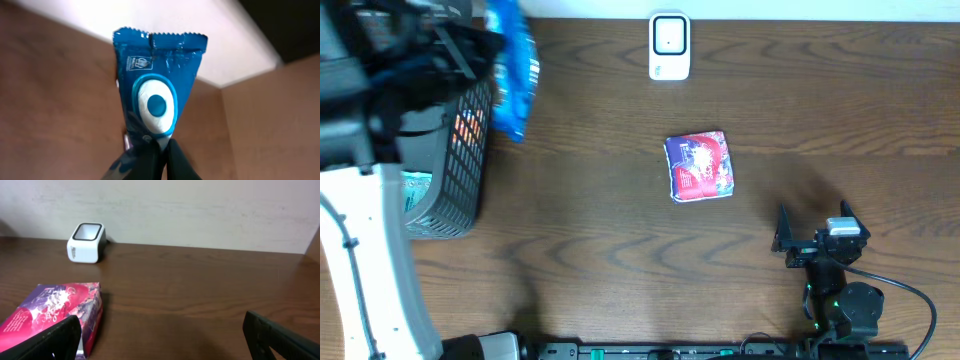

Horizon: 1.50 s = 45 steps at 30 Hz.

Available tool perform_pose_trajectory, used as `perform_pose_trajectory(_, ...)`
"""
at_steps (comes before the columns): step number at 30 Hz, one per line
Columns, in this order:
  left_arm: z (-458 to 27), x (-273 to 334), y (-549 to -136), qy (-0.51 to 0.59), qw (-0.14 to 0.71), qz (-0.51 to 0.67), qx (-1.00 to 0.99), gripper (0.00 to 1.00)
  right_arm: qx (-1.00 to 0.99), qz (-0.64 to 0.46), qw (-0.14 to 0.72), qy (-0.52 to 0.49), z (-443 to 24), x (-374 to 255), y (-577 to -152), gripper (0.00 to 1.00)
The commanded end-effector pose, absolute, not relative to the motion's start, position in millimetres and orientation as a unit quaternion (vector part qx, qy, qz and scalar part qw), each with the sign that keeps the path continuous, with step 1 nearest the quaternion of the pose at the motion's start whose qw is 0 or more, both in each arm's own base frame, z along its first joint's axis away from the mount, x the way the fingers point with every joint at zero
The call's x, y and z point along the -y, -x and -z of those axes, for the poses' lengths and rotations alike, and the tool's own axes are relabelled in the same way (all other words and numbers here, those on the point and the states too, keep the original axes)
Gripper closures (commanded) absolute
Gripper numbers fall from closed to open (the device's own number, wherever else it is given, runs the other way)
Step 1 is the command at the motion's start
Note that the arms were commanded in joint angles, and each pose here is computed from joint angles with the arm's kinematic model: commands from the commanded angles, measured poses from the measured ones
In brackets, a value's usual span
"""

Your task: Scan the item barcode

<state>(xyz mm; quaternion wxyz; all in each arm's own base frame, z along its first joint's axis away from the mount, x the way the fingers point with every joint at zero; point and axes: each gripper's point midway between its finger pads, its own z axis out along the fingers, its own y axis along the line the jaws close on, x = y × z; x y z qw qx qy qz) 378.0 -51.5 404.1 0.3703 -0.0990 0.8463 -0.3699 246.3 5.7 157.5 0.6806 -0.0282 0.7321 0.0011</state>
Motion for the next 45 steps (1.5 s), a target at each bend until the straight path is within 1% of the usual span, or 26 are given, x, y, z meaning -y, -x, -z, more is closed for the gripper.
perform_pose_trajectory(1, -358.9, 74.2, -387.6, 0.109, 0.32, 0.324, -0.883, 0.93, -0.731, -0.007, 0.681, 0.038, -157.2, -10.8, -246.0, 0.01)
perform_pose_trajectory(8, -275.3, 128.0, -388.6, 0.08, 0.224, 0.229, -0.944, 0.93, -0.731, -0.007, 0.681, 0.038, -157.2, -10.8, -246.0, 0.01)
perform_pose_trajectory(11, -243.8, 147.0, -390.0, 0.093, 0.19, 0.198, -0.957, 0.93, -0.731, -0.007, 0.681, 0.038, -157.2, -10.8, -246.0, 0.01)
perform_pose_trajectory(18, -187.8, 188.9, -387.5, 0.073, 0.127, 0.163, -0.976, 0.93, -0.731, -0.007, 0.681, 0.038, -157.2, -10.8, -246.0, 0.01)
perform_pose_trajectory(21, -174.5, 177.2, -394.9, 0.071, 0.138, 0.114, -0.981, 0.93, -0.731, -0.007, 0.681, 0.038, -157.2, -10.8, -246.0, 0.01)
perform_pose_trajectory(25, -176.1, 124.2, -413.2, 0.063, 0.201, -0.035, -0.977, 0.92, -0.731, -0.007, 0.681, 0.038, -157.2, -10.8, -246.0, 0.01)
perform_pose_trajectory(27, -179.4, 103.3, -415.3, 0.064, 0.212, -0.09, -0.971, 0.93, -0.731, -0.007, 0.681, 0.038, -157.2, -10.8, -246.0, 0.01)
perform_pose_trajectory(29, -178.3, 93.1, -411.8, 0.067, 0.204, -0.11, -0.97, 0.93, -0.731, -0.007, 0.681, 0.038, -157.2, -10.8, -246.0, 0.01)
perform_pose_trajectory(32, -167.6, 93.8, -400.6, 0.062, 0.168, -0.102, -0.978, 0.92, -0.731, -0.007, 0.681, 0.038, -157.2, -10.8, -246.0, 0.01)
perform_pose_trajectory(33, -160.4, 97.4, -396.6, 0.059, 0.152, -0.093, -0.982, 0.9, -0.731, -0.007, 0.681, 0.038, -157.2, -10.8, -246.0, 0.01)
perform_pose_trajectory(34, -154.5, 100.8, -394.1, 0.057, 0.141, -0.084, -0.985, 0.83, -0.731, -0.007, 0.681, 0.038, -157.2, -10.8, -246.0, 0.01)
perform_pose_trajectory(36, -139.4, 107.5, -390.9, 0.053, 0.12, -0.072, -0.989, 0.65, -0.731, -0.007, 0.681, 0.038, -157.2, -10.8, -246.0, 0.01)
perform_pose_trajectory(38, -121.2, 109.1, -390.1, 0.051, 0.104, -0.074, -0.991, 0.41, -0.731, -0.007, 0.681, 0.038, -157.2, -10.8, -246.0, 0.01)
perform_pose_trajectory(39, -114.3, 109.0, -389.9, 0.05, 0.099, -0.076, -0.991, 0.35, -0.731, -0.007, 0.681, 0.038, -157.2, -10.8, -246.0, 0.01)
perform_pose_trajectory(40, -105.4, 108.8, -389.8, 0.049, 0.091, -0.08, -0.991, 0.31, -0.731, -0.007, 0.681, 0.038, -157.2, -10.8, -246.0, 0.01)
perform_pose_trajectory(41, -95.5, 108.6, -389.1, 0.048, 0.081, -0.084, -0.992, 0.3, -0.731, -0.007, 0.681, 0.038, -157.2, -10.8, -246.0, 0.01)
perform_pose_trajectory(45, -65.6, 108.1, -388.1, 0.044, 0.048, -0.099, -0.993, 0.3, -0.731, -0.007, 0.681, 0.038, -157.2, -10.8, -246.0, 0.01)
